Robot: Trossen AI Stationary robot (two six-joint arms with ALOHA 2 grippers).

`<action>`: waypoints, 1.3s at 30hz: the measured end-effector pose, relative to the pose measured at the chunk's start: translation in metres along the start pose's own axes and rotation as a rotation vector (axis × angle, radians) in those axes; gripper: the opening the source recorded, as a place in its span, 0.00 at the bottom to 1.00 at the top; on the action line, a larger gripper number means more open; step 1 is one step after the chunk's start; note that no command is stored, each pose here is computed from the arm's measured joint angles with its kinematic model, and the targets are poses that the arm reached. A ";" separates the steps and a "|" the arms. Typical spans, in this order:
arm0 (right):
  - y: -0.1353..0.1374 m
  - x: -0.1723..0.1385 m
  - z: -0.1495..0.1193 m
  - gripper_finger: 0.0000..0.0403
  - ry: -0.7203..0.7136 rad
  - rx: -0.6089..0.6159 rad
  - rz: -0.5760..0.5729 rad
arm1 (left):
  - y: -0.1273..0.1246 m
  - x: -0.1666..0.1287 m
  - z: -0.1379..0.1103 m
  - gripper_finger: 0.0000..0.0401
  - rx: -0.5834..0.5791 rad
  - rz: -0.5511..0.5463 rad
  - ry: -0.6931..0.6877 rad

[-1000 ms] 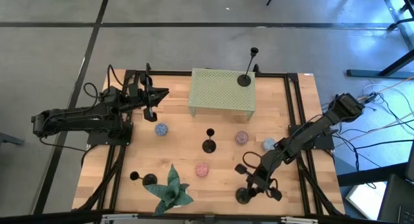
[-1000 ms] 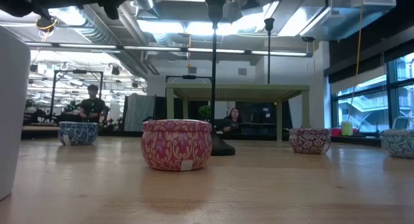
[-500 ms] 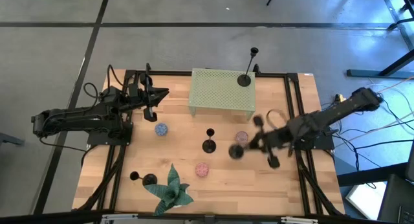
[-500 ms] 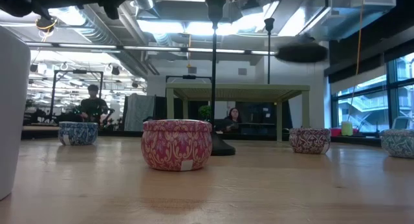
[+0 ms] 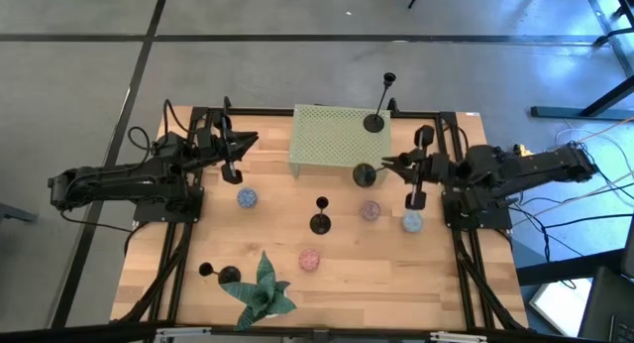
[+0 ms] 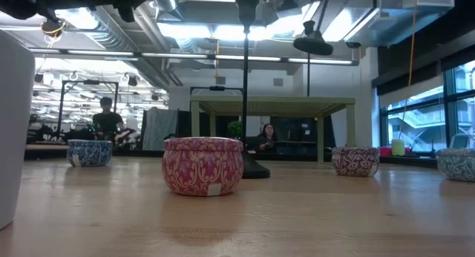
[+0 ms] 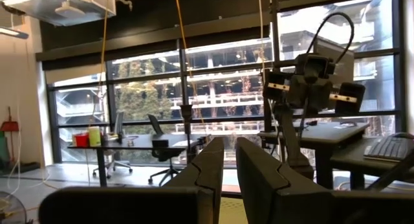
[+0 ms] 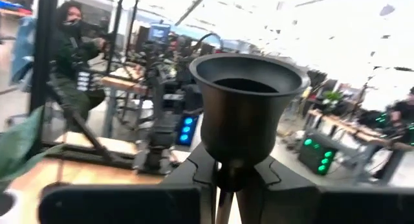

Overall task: Pick & Place candle stick holders
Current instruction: Put the black candle holder on the shelf

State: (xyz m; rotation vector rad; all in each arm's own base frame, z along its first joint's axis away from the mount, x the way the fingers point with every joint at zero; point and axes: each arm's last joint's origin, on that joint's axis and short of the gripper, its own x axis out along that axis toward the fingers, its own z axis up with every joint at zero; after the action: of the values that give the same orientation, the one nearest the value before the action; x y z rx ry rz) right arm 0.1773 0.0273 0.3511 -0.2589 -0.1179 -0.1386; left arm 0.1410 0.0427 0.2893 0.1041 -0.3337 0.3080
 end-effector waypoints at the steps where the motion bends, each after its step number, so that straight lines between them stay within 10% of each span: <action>1: -0.002 0.001 0.001 0.08 -0.009 0.001 -0.014 | 0.000 0.000 0.000 0.09 0.000 0.000 0.000; 39: -0.069 0.007 -0.033 0.08 0.199 0.117 -0.383 | 0.000 0.000 0.000 0.09 0.000 -0.001 0.001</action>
State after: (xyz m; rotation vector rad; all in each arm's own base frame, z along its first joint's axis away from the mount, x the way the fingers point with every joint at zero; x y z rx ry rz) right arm 0.1776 -0.0480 0.3370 -0.1022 0.0233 -0.5353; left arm 0.1411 0.0427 0.2892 0.1041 -0.3326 0.3068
